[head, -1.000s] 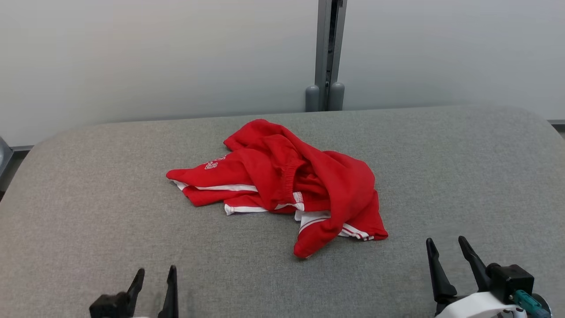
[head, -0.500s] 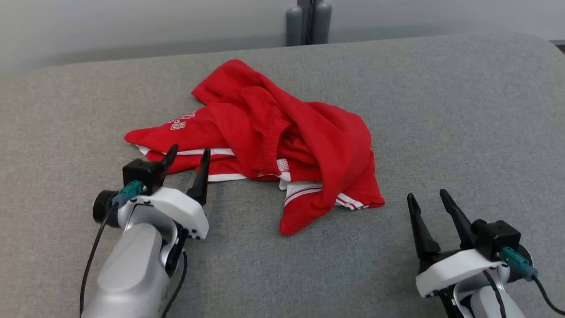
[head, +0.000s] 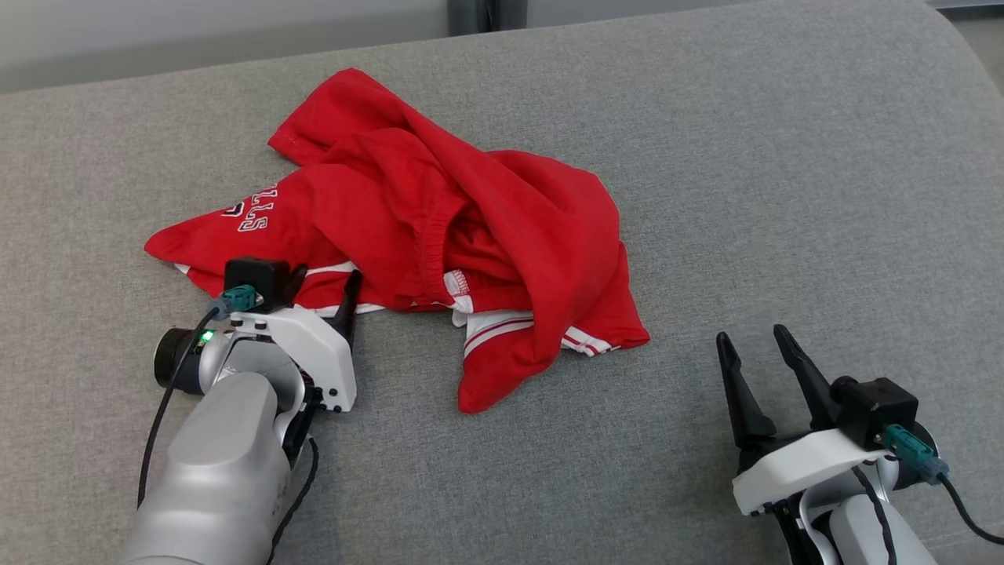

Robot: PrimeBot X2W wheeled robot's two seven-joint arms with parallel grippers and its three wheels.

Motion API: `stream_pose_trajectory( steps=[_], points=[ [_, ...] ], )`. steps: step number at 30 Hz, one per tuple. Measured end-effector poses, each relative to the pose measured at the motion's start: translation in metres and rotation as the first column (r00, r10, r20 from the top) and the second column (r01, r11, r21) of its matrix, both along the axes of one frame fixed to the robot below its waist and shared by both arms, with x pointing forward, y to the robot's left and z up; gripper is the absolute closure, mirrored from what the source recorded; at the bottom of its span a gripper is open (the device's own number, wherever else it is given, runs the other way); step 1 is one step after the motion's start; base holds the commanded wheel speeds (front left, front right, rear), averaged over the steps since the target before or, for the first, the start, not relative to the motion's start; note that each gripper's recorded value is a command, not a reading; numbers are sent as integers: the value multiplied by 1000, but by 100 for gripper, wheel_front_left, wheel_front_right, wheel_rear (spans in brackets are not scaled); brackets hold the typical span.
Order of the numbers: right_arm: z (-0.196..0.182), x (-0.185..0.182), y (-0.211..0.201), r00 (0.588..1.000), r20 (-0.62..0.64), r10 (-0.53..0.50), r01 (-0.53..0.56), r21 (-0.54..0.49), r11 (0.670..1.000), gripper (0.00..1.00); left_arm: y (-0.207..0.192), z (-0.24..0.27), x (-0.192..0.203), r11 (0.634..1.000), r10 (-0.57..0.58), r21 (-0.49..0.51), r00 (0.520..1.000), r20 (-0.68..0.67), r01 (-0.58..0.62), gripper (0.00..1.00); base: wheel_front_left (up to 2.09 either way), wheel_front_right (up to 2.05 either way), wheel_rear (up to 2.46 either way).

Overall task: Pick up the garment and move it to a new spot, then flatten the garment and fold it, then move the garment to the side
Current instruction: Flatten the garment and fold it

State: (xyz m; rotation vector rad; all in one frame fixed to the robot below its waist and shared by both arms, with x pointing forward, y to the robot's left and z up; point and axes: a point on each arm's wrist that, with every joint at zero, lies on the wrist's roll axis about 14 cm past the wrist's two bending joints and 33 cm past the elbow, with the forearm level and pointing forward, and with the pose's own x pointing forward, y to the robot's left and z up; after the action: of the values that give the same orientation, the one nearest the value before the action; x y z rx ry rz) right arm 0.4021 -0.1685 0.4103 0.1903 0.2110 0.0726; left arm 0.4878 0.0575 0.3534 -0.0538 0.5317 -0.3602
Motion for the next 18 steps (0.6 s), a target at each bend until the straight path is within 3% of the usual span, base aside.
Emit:
stream_pose_trajectory(
  steps=[10,14,18],
  points=[
    [10,2,10,999,27,24,-25,10,1000,0,16,11,-13,999,49,-17,999,-1,-49,100,0,0,0],
    [17,-2,15,998,45,36,-36,19,999,0,30,52,3,993,107,-61,987,117,-101,100,0,0,0],
    [22,-8,24,997,59,54,-56,29,998,0,58,111,22,982,180,-103,946,270,-157,100,0,0,0]
  ],
)
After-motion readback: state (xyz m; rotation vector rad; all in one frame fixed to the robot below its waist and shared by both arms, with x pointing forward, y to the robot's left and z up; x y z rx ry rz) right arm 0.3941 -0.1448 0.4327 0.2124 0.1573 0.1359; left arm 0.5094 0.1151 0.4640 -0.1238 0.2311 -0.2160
